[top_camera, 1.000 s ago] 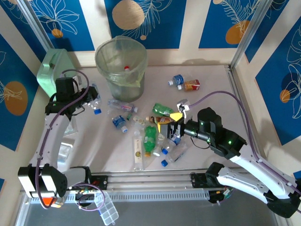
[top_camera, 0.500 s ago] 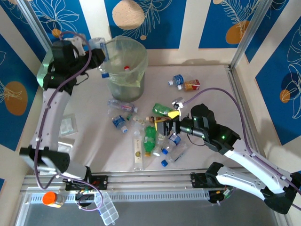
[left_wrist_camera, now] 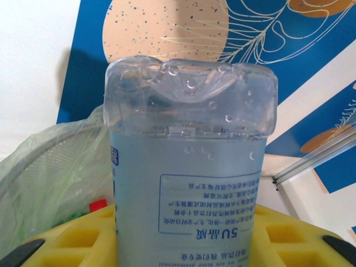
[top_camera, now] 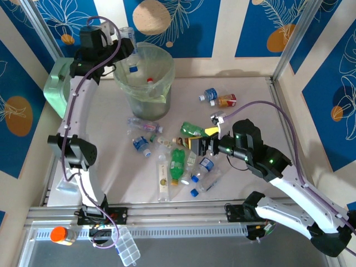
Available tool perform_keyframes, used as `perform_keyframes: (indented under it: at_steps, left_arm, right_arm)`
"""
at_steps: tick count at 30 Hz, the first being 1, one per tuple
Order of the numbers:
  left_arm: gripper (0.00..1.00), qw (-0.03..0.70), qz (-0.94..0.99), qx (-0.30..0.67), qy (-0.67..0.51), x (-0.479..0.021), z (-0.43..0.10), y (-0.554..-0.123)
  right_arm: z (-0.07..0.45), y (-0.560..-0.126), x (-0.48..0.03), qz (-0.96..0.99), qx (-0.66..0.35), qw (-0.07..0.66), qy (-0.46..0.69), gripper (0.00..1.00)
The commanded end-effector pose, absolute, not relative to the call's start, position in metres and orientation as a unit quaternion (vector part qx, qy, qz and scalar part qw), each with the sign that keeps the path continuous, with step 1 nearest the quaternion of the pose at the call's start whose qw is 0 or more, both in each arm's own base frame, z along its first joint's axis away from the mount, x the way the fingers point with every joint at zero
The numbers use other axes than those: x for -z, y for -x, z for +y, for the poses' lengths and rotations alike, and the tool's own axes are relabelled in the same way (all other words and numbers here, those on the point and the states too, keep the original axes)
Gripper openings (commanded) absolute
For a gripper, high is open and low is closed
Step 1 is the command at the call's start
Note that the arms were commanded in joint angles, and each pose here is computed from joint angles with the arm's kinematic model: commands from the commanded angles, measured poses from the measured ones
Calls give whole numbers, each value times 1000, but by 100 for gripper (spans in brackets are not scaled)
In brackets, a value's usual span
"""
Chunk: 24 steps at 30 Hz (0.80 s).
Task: Put the plastic bottles in the bin
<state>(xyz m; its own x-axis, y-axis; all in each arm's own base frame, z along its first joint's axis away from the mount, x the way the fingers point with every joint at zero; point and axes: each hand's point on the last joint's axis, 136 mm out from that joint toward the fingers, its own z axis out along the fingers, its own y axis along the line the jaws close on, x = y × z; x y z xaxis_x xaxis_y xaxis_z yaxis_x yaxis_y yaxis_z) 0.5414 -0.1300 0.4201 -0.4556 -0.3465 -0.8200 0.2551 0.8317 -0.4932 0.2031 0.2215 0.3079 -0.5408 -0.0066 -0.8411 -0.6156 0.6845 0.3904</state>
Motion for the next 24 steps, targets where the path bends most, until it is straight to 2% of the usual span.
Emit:
perform_keyframes:
  at_steps: [1, 10, 17, 21, 24]
  left_arm:
    - [43, 514, 809, 285, 10, -407, -150, -553]
    - [43, 464, 848, 256, -11, -333, -185, -573]
    - [45, 422, 871, 253, 8, -276, -195, -571]
    - [49, 403, 877, 262, 17, -253, -200, -567]
    - [59, 395, 880, 263, 16, -248, -202, -565]
  right_arm:
    - [213, -202, -320, 802, -337, 454, 192, 95]
    - [215, -206, -312, 811, -338, 440, 188, 95]
    - [216, -208, -313, 811, -336, 441, 188, 95]
    - [216, -210, -314, 810, -335, 443, 186, 95]
    - [217, -210, -313, 811, -339, 441, 185, 95]
